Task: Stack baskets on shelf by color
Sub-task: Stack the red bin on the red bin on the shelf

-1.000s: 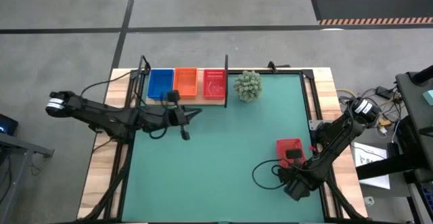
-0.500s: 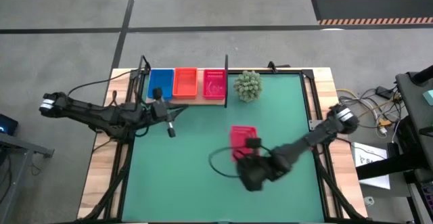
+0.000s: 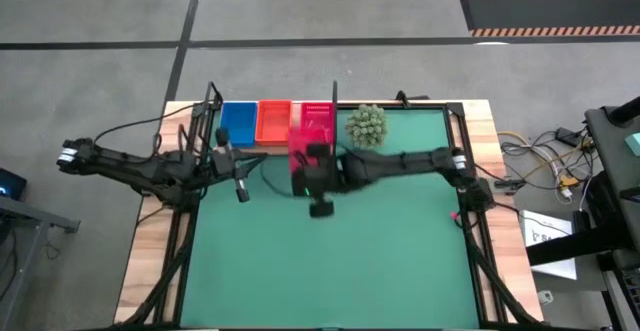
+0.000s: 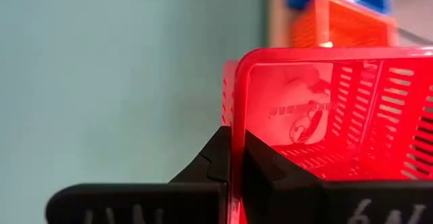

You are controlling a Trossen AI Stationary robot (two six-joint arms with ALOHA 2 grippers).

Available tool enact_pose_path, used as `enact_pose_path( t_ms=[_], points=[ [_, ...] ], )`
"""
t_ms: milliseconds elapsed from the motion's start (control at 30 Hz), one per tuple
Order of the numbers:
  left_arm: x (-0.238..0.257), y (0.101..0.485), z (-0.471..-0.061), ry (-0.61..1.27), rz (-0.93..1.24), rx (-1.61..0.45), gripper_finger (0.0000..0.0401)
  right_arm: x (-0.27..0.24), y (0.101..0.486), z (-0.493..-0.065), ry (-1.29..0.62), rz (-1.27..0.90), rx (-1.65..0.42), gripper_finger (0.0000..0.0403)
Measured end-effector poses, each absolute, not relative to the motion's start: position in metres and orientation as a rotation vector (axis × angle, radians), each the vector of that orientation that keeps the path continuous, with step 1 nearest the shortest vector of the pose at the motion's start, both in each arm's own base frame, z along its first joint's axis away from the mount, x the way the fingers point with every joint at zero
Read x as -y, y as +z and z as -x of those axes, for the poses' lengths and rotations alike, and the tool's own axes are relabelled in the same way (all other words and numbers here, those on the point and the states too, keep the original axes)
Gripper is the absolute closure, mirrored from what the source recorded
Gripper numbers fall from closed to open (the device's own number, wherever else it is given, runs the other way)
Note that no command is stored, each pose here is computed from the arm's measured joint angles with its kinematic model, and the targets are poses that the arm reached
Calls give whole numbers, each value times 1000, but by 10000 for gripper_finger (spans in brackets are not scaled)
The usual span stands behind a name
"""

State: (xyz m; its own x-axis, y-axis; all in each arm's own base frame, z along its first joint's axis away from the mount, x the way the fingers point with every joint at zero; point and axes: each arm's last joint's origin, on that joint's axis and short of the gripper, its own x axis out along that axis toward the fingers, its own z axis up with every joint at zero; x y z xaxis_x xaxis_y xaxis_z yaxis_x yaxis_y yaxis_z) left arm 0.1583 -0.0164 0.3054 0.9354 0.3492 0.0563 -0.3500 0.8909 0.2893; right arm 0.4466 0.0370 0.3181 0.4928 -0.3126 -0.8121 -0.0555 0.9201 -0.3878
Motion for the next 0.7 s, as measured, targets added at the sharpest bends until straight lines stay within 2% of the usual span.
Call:
enact_pose_path(
  t_ms=[333,533,700],
  points=[
    [16,305,-155,364,-321,8,401,82,296,-476,-297,386,-1108,394],
    [16,304,-155,364,-348,2,401,110,291,-465,-317,371,-1198,394],
    [15,305,-154,365,-358,4,401,115,291,-461,-255,316,-1212,394]
  ],
)
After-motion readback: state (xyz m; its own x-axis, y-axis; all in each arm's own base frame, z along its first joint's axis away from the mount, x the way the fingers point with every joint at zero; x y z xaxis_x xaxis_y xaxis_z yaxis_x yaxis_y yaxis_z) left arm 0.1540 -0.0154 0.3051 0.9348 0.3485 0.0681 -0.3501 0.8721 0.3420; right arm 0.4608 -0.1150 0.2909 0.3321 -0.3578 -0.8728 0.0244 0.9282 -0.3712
